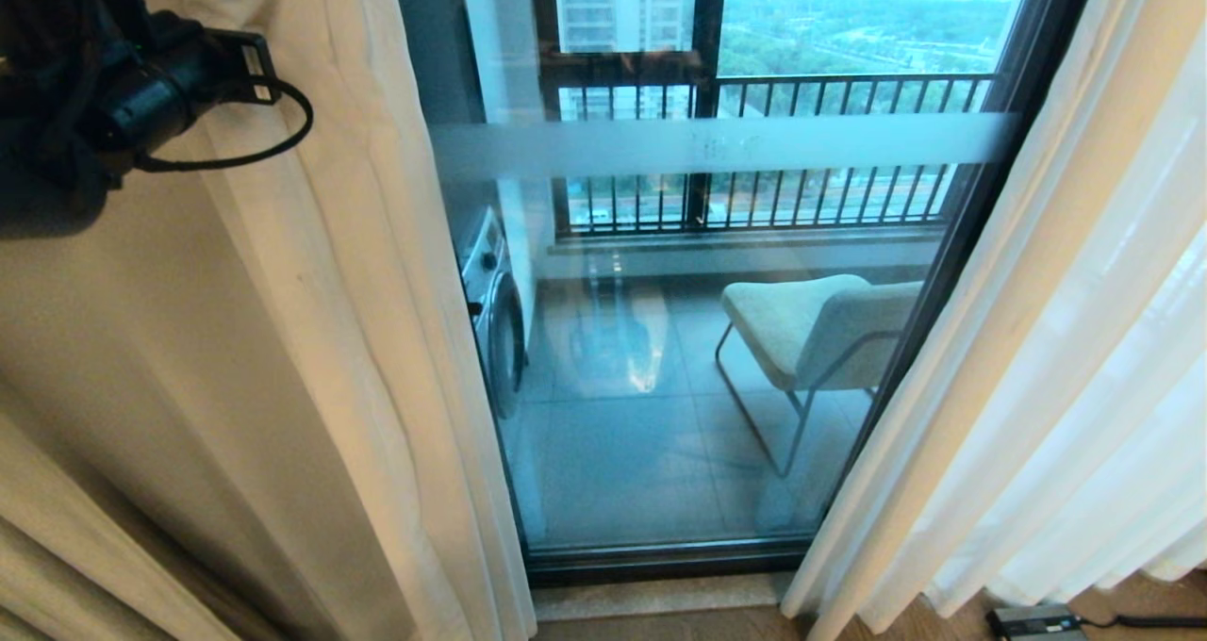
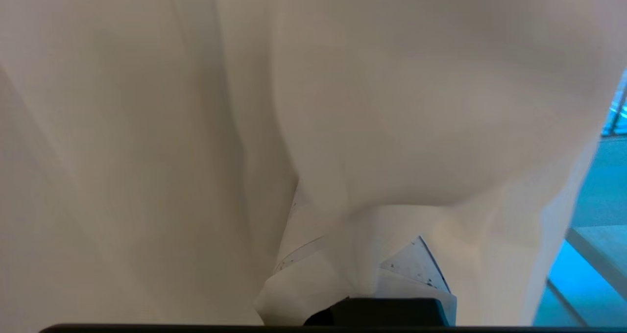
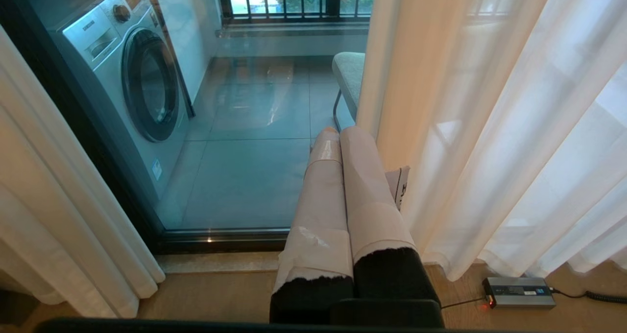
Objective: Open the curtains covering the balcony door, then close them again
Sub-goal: Pull the inner curtains open on both sides
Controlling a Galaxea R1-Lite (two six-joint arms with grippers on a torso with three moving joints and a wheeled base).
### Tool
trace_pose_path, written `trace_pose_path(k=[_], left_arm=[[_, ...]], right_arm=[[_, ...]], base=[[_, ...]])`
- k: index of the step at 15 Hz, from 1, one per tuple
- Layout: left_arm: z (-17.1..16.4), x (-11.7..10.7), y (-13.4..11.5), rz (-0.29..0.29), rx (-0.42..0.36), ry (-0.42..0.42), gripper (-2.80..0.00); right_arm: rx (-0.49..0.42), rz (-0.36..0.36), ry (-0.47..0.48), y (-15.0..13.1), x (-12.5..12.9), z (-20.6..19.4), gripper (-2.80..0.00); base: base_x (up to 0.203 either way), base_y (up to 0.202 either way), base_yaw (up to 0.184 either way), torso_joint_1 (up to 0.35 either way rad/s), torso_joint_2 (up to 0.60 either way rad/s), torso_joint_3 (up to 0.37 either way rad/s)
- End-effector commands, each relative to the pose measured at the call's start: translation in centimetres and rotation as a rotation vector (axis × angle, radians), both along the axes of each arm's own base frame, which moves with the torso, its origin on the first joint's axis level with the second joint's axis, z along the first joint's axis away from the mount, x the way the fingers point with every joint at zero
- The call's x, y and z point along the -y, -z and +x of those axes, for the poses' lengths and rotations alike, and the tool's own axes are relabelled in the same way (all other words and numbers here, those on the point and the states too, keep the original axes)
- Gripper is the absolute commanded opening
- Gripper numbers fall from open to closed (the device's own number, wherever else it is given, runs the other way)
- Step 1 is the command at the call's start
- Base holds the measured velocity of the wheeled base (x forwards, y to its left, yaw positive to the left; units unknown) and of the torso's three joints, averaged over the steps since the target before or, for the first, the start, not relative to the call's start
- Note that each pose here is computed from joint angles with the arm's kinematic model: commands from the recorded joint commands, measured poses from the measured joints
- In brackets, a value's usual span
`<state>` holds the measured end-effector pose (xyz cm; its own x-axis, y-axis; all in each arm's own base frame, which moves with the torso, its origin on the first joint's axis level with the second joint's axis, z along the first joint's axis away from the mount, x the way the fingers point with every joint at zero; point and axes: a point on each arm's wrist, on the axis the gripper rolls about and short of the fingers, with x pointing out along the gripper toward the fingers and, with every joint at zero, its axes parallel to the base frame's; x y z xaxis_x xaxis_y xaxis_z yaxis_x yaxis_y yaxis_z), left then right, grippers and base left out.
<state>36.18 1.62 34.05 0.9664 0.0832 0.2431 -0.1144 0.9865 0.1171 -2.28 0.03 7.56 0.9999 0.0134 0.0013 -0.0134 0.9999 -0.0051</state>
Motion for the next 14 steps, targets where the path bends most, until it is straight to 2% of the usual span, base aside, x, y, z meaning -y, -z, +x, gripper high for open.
trace_pose_path(k=[1, 6, 12, 14], left_arm=[[0.3, -0.9, -1.0, 0.006, -0.004, -0.008, -2.80], [-0.4, -4.7, -2.9, 0.026, 0.037, -0.041, -2.80], [-1.9, -10.0, -3.3, 0.009, 0.053, -0.060, -2.80], [-2.8, -12.4, -3.5, -0.001, 0.058, -0.058, -2.80]], right_arm=[[0.000, -0.001, 0.000, 0.0, 0.0, 0.0, -2.80], [0.000, -0.001, 0.000, 0.0, 0.0, 0.0, -2.80], [0.000, 0.000, 0.000, 0.0, 0.0, 0.0, -2.80], [0.000, -0.001, 0.000, 0.0, 0.0, 0.0, -2.80]], base=[[0.000, 0.000, 0.000, 0.000, 0.00, 0.000], [0.000, 0.000, 0.000, 0.000, 0.00, 0.000], [0.000, 0.000, 0.000, 0.000, 0.00, 0.000], [0.000, 0.000, 0.000, 0.000, 0.00, 0.000]])
